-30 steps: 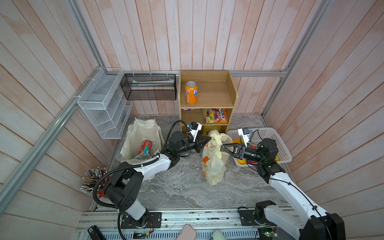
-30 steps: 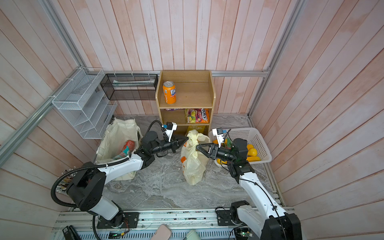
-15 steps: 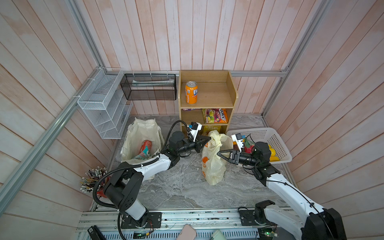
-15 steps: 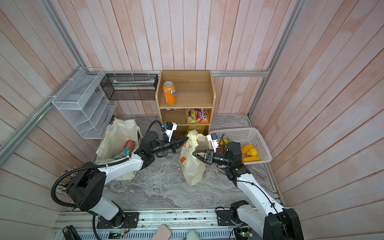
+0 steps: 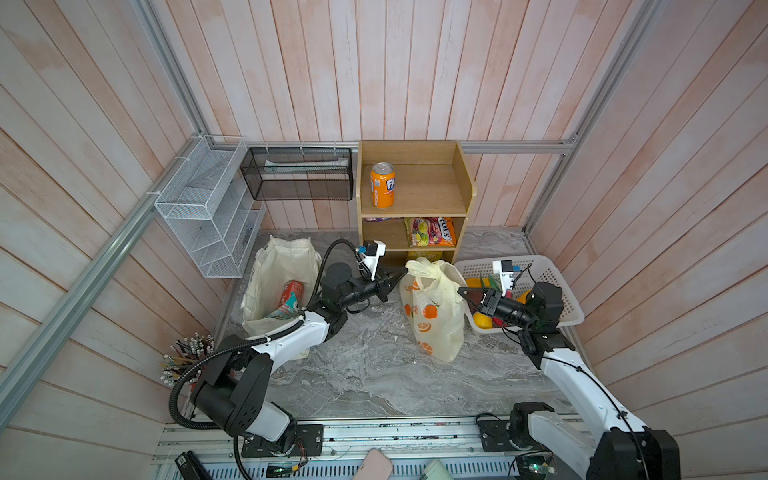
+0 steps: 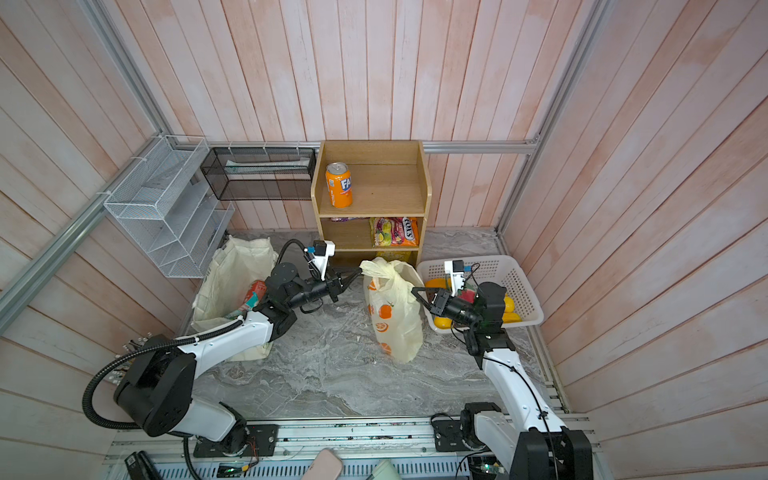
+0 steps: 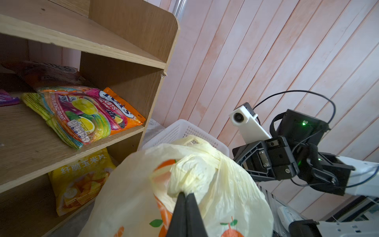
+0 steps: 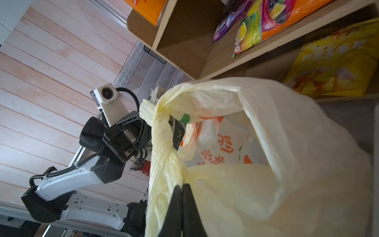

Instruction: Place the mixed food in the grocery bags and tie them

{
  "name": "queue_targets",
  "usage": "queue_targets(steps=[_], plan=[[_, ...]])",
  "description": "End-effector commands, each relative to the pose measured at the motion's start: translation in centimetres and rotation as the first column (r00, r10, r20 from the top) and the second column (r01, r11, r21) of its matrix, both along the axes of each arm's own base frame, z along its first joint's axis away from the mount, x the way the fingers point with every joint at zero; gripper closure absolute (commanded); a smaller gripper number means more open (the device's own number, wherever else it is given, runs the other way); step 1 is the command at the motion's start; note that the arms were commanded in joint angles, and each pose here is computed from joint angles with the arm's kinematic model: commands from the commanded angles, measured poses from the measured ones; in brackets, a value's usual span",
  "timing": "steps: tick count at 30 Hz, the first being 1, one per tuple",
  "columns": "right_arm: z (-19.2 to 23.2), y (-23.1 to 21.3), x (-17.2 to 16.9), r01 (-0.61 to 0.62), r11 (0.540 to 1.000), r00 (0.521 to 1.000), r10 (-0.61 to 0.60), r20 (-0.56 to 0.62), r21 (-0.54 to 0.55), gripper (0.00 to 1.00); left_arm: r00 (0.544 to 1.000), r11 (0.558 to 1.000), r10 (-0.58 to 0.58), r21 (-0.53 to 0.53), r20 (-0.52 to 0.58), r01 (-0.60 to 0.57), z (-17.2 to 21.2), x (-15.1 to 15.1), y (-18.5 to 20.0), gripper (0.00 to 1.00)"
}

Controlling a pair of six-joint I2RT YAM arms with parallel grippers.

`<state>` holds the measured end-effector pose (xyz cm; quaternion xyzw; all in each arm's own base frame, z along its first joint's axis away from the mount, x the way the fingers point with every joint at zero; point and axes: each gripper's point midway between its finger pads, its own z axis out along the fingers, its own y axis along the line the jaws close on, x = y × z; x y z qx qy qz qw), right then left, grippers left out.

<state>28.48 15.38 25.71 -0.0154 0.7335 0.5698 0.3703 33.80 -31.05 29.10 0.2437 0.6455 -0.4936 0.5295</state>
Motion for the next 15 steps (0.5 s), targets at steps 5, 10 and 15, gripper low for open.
queue_targets(steps=[5,10,15], plan=[[0.0,-3.0,1.9,0.188,0.982,0.982,-0.188,-0.03,0.012,1.0,0.995,0.996,0.093,-0.009,-0.024,-0.094,-0.5,0.5,1.9,1.0],[-1.9,-7.4,2.9,0.363,0.932,0.928,-0.359,-0.103,0.022,1.0,0.979,0.982,0.19,0.032,-0.077,-0.188,-3.1,1.1,3.9,1.0],[-5.4,-12.0,3.0,0.525,0.851,0.834,-0.514,-0.201,0.005,1.0,0.957,0.963,0.269,0.04,-0.113,-0.266,-4.9,1.3,6.3,1.0]])
